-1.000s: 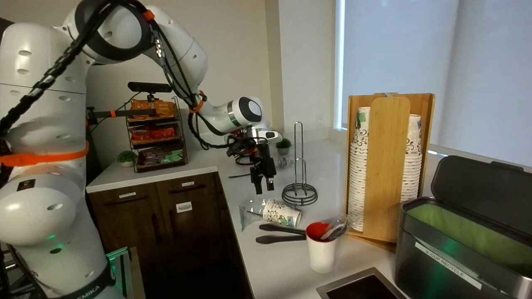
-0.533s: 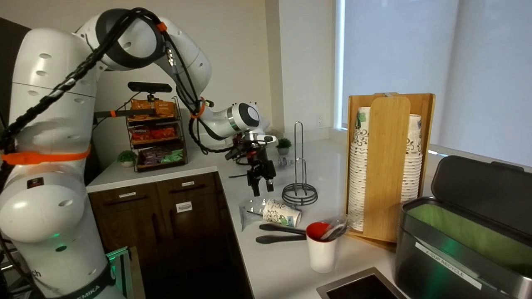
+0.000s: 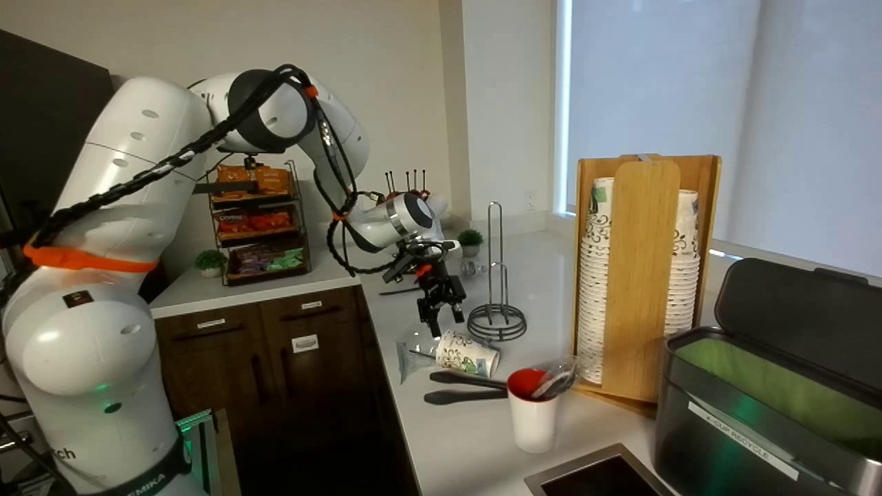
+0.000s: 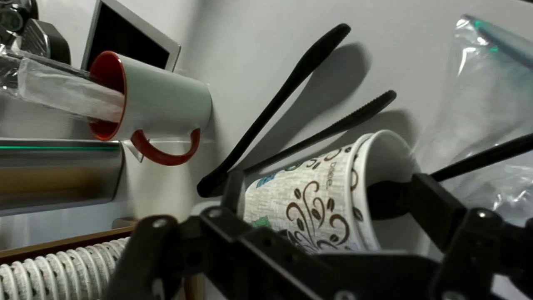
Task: Put the paper cup in an upright position
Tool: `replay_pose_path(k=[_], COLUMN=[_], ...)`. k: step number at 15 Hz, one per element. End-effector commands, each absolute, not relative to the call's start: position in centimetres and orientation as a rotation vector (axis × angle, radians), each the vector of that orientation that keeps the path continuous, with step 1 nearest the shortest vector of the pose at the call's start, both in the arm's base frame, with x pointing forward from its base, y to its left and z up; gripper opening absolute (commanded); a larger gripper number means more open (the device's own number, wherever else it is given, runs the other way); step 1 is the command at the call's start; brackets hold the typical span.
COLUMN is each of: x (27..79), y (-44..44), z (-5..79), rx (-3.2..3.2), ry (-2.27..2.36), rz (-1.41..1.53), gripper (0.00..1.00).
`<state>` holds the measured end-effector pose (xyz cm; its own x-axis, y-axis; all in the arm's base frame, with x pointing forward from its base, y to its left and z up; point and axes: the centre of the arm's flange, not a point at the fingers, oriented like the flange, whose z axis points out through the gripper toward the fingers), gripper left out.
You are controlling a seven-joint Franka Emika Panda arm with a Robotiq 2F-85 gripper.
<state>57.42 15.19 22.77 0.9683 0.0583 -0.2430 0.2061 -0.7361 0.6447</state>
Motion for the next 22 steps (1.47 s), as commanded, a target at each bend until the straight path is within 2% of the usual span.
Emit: replay_pose_path(k=[1,2,3,4,9,12,18,22], x=[60.0,60.4,60.8,61.2,61.1,60.4,58.7,58.6], y=[15.7,15.6,15.6,15.8,15.8,15.3,11.1,7.7], z=[21.3,20.9,20.4,19.9,20.1,21.9,27.9,28.9], rx=[2.301,2.279,2.27,2.26,2.228,2.28,2.574,2.78], ry=[0.155,0.153,0.159,0.16,0.123,0.108,0.07,0.055], rz=[-0.305,-0.322,-0.336,-0.349,-0.383,-0.41,-0.398,-0.407], gripper=[0.75,0.74,0.68,0.58,0.19,0.01,0.01,0.01])
